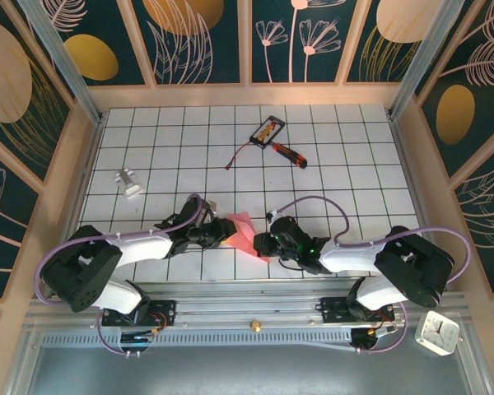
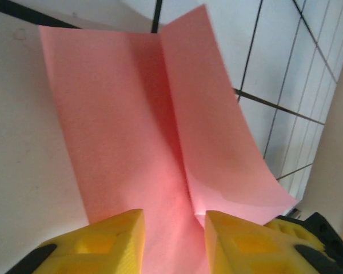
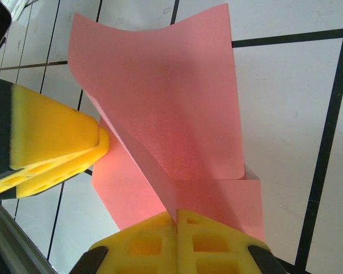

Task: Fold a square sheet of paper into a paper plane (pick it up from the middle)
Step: Perform the fourth fold on the wing at the bottom-center of the table.

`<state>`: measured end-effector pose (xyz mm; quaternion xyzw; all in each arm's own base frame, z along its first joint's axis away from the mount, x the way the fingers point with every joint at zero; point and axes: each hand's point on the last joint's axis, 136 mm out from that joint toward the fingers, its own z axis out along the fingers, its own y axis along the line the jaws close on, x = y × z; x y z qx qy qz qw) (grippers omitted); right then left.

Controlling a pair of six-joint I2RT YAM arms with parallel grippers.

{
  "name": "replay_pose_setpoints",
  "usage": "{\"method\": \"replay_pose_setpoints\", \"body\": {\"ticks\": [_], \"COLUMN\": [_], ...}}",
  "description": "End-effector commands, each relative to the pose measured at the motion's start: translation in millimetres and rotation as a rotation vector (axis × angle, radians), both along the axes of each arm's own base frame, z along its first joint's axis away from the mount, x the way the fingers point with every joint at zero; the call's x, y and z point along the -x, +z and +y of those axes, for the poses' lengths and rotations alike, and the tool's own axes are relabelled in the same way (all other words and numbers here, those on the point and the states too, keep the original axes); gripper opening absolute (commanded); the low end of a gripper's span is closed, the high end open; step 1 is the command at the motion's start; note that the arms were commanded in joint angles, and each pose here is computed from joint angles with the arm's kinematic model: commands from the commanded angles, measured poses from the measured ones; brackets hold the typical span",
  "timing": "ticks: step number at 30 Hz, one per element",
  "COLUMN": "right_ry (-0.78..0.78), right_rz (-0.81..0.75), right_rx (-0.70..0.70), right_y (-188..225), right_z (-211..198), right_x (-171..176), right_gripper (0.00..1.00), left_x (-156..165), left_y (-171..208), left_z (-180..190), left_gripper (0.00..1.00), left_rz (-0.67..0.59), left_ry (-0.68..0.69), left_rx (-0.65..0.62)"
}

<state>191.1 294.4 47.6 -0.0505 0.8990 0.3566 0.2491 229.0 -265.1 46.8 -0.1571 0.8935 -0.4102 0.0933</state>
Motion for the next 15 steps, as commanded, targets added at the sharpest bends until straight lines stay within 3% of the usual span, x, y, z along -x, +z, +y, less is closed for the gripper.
{"method": "replay_pose_setpoints", "body": {"ticks": [1, 5, 15], "right_ry": [-0.004, 0.004, 0.014], "right_rz": [-0.011, -0.027, 0.030], "right_rx": [0.029, 0.044, 0.027], "right_y": [-4.8, -4.8, -11.8], "right_z": [-2.7, -0.9, 1.6], "right_x": [-1.9, -1.7, 5.1], "right_gripper": [0.00, 0.00, 0.00], "left_x": [-8.4, -10.9, -12.6], "left_y": [28.0, 33.8, 24.9], "left_z": [-12.4, -15.3, -11.1], "left_gripper": [0.37, 0.41, 0.41], "left_rz": [-0.051, -0.049, -0.061], "left_ry": [-0.005, 0.009, -0.011], "left_rx": [0.092, 0.120, 0.046]}}
